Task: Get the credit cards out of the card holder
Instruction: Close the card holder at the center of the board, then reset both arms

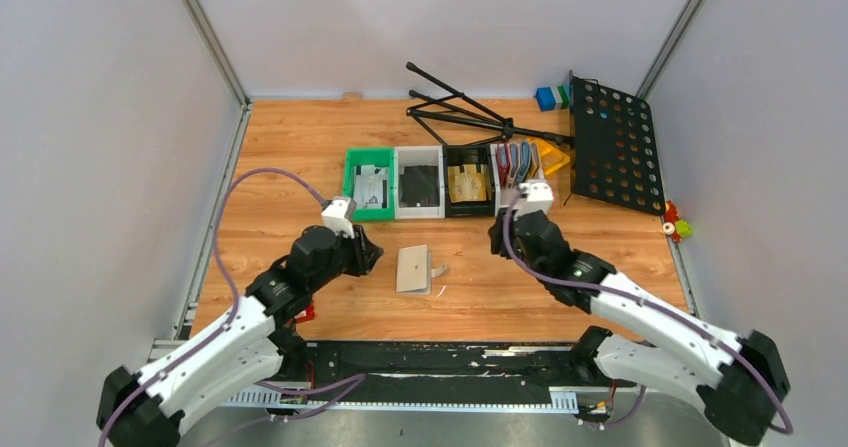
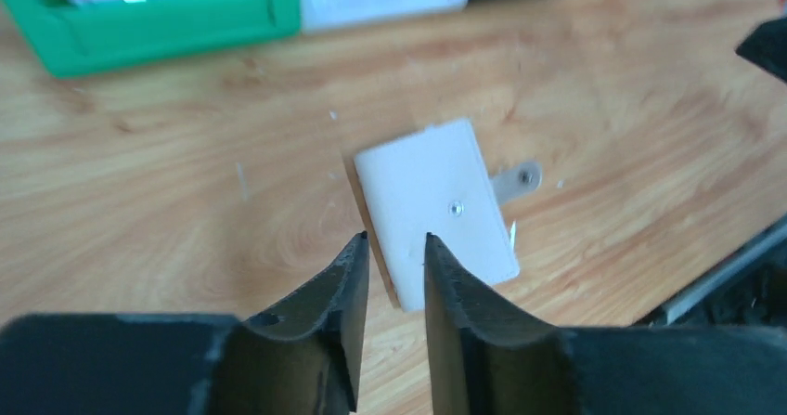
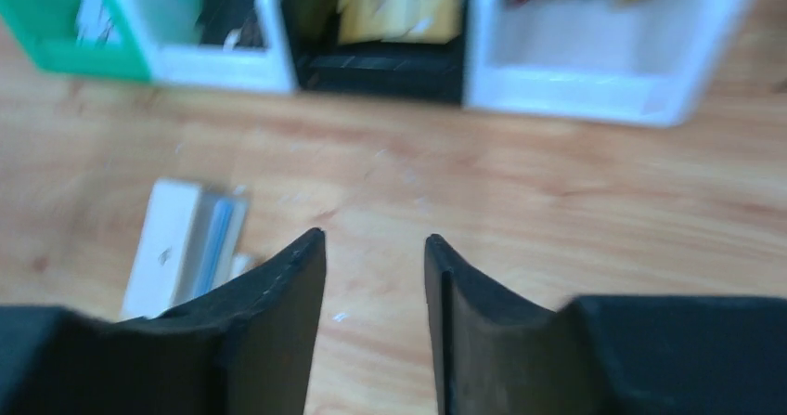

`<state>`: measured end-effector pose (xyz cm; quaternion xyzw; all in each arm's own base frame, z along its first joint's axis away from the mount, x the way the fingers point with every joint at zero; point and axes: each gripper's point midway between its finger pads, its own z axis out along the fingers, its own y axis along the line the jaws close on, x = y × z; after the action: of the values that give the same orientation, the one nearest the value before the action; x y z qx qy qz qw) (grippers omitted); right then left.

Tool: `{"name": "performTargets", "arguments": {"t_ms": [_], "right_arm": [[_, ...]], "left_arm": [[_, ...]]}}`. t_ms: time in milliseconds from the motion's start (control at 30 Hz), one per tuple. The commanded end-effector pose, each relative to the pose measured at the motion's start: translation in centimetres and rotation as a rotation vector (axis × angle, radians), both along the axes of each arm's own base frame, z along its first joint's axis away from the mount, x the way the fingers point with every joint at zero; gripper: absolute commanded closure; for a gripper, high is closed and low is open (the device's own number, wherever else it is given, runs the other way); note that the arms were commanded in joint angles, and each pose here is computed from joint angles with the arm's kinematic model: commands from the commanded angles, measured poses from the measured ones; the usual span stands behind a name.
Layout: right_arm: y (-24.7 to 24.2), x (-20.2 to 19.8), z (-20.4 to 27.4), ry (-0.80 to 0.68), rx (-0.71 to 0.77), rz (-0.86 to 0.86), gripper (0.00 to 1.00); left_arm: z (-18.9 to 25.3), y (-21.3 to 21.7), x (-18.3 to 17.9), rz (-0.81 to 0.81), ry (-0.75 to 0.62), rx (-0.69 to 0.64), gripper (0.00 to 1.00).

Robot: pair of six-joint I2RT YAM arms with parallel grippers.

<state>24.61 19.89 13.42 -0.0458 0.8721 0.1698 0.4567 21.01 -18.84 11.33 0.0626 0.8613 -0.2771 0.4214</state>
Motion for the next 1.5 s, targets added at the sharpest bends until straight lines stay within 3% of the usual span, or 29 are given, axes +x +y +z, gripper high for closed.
{"name": "performTargets", "arguments": {"t_ms": [0, 33, 67, 100, 167, 267, 433, 500, 667, 867, 1033, 1133, 1267, 1467], "right_arm": [[-9.6, 1.6, 4.7, -0.272, -0.15, -0.362, 0.36], [-11.1, 1.5, 6.1, -0.331, -0.136, -0.425, 0.24], [-12.5, 1.4, 7.0, -0.382, -0.126, -0.485, 0.15], [-13.7, 1.2, 8.1, -0.438, -0.105, -0.536, 0.08], [-14.5, 1.2, 9.2, -0.514, -0.067, -0.549, 0.0], [-13.1, 1.9, 9.6, -0.598, -0.097, -0.4, 0.0], [-14.3, 3.7, 7.4, -0.555, -0.312, -0.385, 0.0], [-15.0, 4.5, 6.7, -0.543, -0.322, -0.363, 0.0], [-18.3, 6.7, 4.2, -0.478, -0.214, -0.361, 0.0], [-19.1, 7.7, 1.7, -0.519, -0.237, -0.339, 0.0], [-20.8, 8.6, 0.3, -0.541, -0.243, -0.436, 0.0], [-20.6, 9.8, -0.9, -0.499, -0.266, -0.406, 0.0], [-20.2, 11.3, -1.4, -0.454, -0.313, -0.352, 0.01], [-20.3, 11.3, -2.7, -0.523, -0.314, -0.347, 0.04]], "left_arm": [[2.8, 5.4, 1.4, 0.191, -0.137, 0.166, 0.44], [3.5, 6.6, 1.7, 0.248, -0.157, 0.189, 0.19], [4.4, 7.8, 2.0, 0.302, -0.185, 0.208, 0.03], [5.2, 8.6, 2.2, 0.34, -0.217, 0.221, 0.0], [6.7, 9.9, 2.9, 0.401, -0.289, 0.245, 0.0], [8.0, 10.8, 4.0, 0.429, -0.405, 0.289, 0.0], [8.0, 12.2, 5.3, 0.505, -0.578, 0.336, 0.0], [7.5, 13.6, 5.7, 0.553, -0.621, 0.401, 0.0], [5.1, 17.0, 7.1, 0.622, -0.596, 0.531, 0.0], [1.3, 20.0, 9.4, 0.655, -0.539, 0.49, 0.0], [1.5, 20.9, 10.9, 0.674, -0.565, 0.452, 0.01], [1.6, 21.6, 11.8, 0.681, -0.568, 0.439, 0.02], [0.5, 21.5, 12.8, 0.656, -0.588, 0.42, 0.02], [-0.4, 20.4, 13.9, 0.587, -0.592, 0.417, 0.07]]}}
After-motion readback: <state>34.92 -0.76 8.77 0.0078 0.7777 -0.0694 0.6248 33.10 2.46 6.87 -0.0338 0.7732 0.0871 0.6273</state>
